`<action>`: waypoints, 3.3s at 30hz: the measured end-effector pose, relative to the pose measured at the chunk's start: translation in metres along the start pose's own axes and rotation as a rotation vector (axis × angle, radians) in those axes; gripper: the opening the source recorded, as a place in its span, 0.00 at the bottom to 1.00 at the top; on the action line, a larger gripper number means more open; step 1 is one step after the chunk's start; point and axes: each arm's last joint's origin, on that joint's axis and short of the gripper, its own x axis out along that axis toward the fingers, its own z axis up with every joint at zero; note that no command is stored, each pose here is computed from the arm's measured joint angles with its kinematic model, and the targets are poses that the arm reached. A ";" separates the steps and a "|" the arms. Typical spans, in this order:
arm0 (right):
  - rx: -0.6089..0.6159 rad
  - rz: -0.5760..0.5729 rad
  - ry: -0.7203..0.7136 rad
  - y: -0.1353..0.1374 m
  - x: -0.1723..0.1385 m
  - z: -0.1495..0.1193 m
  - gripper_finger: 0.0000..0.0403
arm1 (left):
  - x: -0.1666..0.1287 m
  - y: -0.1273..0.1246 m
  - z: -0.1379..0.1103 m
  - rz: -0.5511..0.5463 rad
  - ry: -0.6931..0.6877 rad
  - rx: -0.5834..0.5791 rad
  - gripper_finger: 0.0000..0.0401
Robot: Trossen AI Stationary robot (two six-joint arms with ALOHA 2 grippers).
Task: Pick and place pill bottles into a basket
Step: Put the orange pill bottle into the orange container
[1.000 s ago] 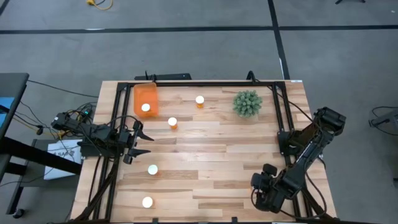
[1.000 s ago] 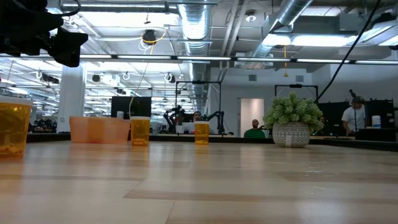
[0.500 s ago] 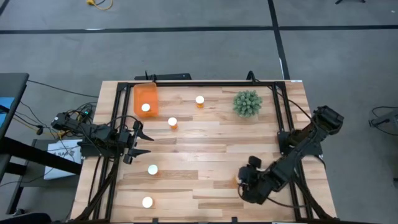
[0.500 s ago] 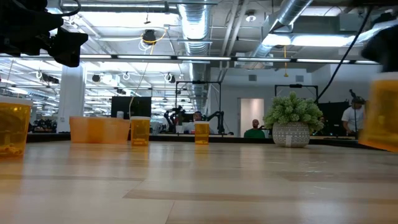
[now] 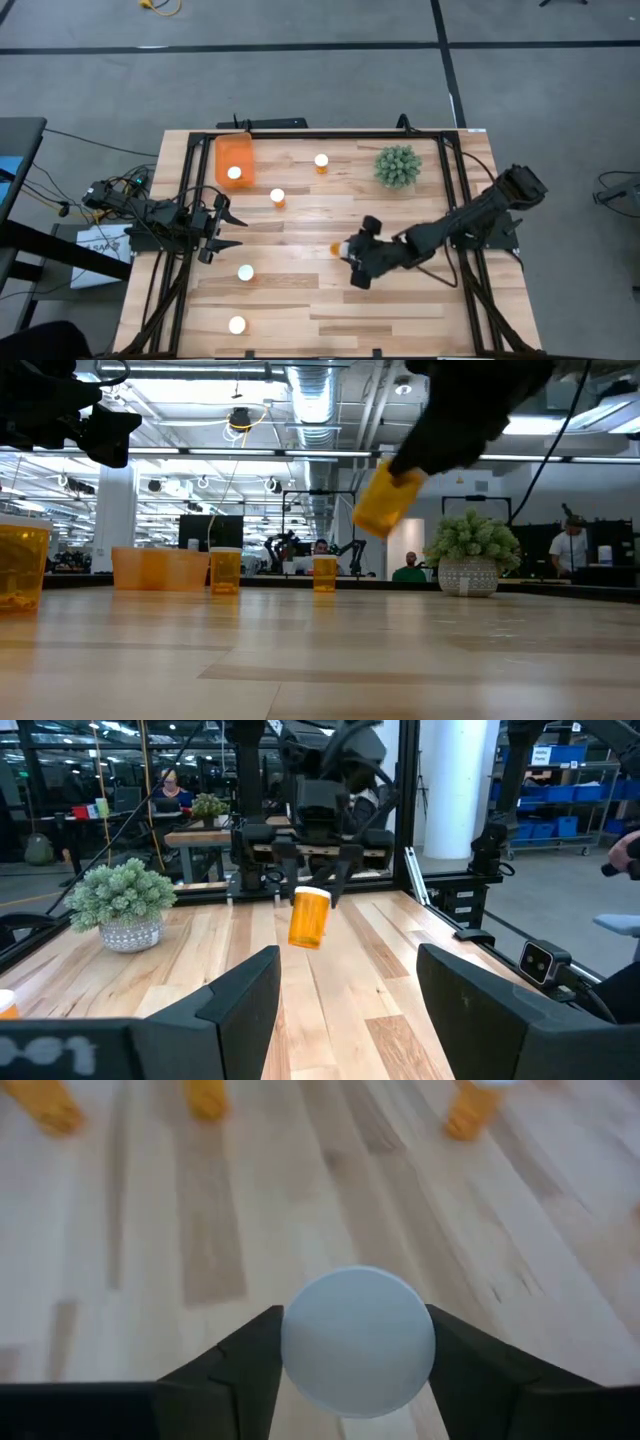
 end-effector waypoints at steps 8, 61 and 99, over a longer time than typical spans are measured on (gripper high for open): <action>0.015 0.164 -0.113 -0.013 0.010 0.026 0.51 | 0.000 0.000 0.000 0.000 0.000 0.000 0.56; 0.065 0.127 -0.318 -0.067 0.008 0.100 0.49 | 0.123 0.034 0.069 0.308 0.367 0.057 0.53; 0.048 0.112 -0.352 -0.073 0.009 0.104 0.51 | 0.161 0.056 0.062 0.216 0.359 0.013 0.70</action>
